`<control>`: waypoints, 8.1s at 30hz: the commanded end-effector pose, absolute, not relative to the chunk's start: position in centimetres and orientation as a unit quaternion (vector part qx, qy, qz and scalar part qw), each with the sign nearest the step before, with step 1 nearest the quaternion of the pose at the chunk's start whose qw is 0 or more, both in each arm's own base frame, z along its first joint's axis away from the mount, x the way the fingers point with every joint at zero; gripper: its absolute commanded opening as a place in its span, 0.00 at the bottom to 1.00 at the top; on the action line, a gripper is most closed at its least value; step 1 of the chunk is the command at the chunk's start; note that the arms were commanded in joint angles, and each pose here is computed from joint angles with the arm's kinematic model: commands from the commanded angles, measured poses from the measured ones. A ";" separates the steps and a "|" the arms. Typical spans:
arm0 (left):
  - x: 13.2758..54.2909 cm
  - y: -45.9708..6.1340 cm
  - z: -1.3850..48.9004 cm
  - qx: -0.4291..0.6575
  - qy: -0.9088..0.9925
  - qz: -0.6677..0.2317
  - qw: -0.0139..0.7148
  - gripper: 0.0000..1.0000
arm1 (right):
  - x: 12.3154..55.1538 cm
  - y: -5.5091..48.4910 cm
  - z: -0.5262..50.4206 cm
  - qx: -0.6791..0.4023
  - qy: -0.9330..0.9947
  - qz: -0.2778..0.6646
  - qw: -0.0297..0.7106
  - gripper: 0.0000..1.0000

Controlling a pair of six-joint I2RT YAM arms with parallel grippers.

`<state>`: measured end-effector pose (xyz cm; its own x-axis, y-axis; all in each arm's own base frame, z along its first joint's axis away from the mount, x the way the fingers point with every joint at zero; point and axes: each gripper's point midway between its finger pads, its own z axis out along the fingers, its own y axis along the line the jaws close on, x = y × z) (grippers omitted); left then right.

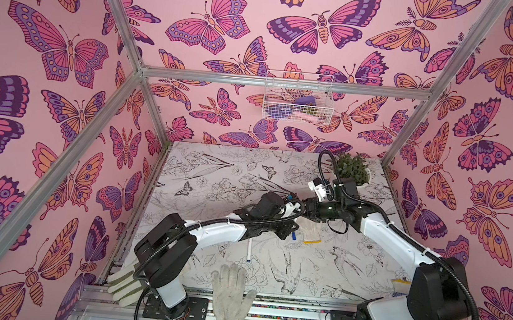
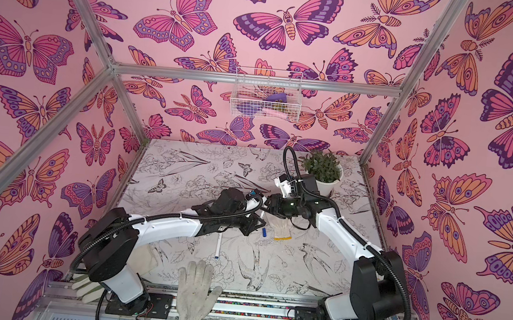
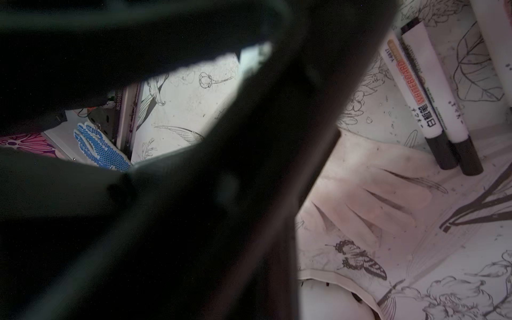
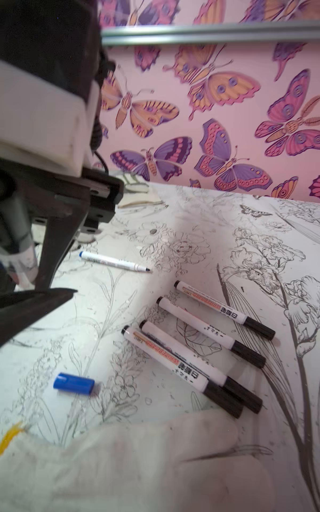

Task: Insert pens into pen caps
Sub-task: Put on the pen cap to the pen, then place the pen at the center of the table, then pick up a pen from the center of the table, then pick up the pen cap from the center of the table, then put on the pen cap to the pen.

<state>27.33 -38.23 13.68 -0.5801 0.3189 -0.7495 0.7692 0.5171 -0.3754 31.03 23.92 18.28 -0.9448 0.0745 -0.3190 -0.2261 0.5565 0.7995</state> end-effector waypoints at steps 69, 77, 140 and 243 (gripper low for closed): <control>21.0 -20.7 2.7 0.198 0.969 -0.033 0.144 0.53 | 33.6 15.5 19.3 0.053 0.876 0.377 0.296 0.58; 20.0 -20.6 0.3 0.208 0.972 0.003 0.106 0.40 | 33.7 15.5 19.1 0.054 0.874 0.380 0.297 0.58; 27.4 -37.6 17.3 0.330 0.822 -0.344 0.312 0.36 | 31.7 23.5 22.1 -0.078 0.837 0.467 0.274 0.00; 26.5 -34.7 14.3 0.314 0.840 -0.306 0.319 0.00 | 34.2 24.1 22.0 -0.013 0.811 0.469 0.350 0.01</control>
